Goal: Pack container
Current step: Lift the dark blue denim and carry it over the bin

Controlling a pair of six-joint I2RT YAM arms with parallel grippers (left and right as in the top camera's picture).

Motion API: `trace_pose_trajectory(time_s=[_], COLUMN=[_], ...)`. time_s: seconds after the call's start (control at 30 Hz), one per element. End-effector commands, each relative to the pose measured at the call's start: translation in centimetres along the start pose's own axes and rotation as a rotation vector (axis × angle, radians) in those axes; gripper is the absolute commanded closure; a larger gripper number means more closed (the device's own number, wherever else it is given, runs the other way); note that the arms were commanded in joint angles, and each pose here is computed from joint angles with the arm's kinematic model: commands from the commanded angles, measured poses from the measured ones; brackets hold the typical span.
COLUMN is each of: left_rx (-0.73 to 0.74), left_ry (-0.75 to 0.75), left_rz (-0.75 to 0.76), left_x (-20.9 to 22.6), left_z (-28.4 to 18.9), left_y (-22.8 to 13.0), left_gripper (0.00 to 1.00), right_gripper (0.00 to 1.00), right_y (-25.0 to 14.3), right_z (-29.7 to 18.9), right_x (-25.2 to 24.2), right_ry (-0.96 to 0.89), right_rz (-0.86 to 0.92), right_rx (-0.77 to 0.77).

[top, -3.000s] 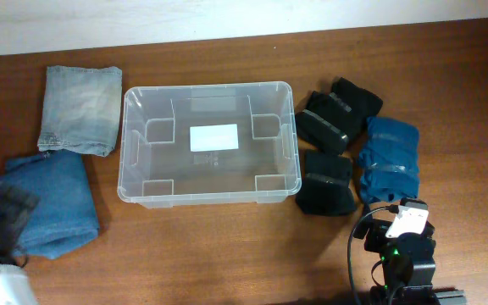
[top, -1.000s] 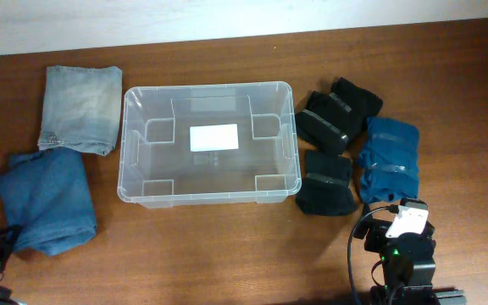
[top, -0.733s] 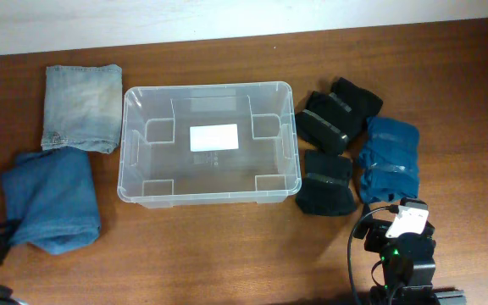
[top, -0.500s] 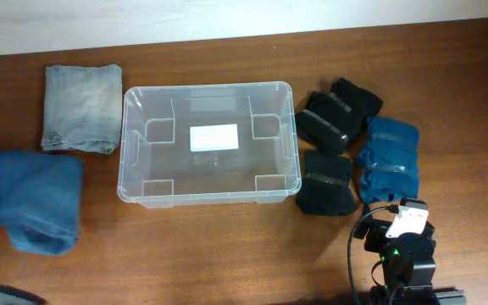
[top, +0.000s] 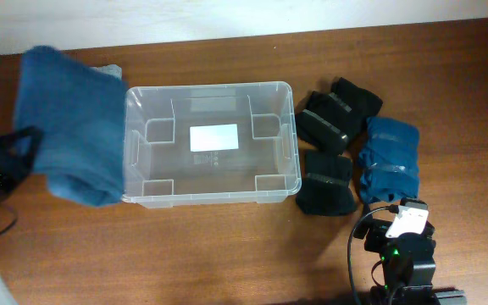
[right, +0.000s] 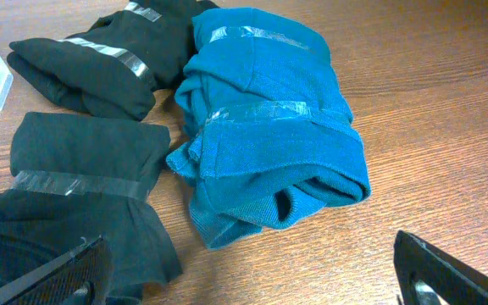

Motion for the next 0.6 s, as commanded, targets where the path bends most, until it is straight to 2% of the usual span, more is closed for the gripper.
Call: trace_pose_trajectory(time_s=[0.0, 0.13, 0.3, 0.57], left_rx=[0.008, 0.037, 0.061, 0.221], left_ry=[-0.023, -0.004, -0.056, 0.085], left_rz=[-0.043, -0.042, -0.004, -0.069], left_x=[-3.7, -6.0, -9.6, -11.8], left_z=[0.7, 3.4, 8.1, 16.6], left_y=[-1.2, -2.5, -4.2, -11.4], left_gripper=[1.0, 1.0, 0.99, 0.99], right_gripper=[0.02, 0.02, 0.02, 0.02], right_y=[-0.1, -0.1, -0.1, -0.1], right_z=[0.1, 0.1, 0.1, 0.1], right_x=[-0.1, -0.2, -0.2, -0.2], right_ry=[-0.009, -0.009, -0.009, -0.009], right_rz=[0.017, 0.017, 0.017, 0.017], right_rx=[-0.007, -0.007, -0.007, -0.007])
Point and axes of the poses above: each gripper's point midway between its finger pads, its own z axis out along the fingers, its own x axis along the line the jaws close on, y = z × x, the point moved 6 cm from there along -z, back along the fingers
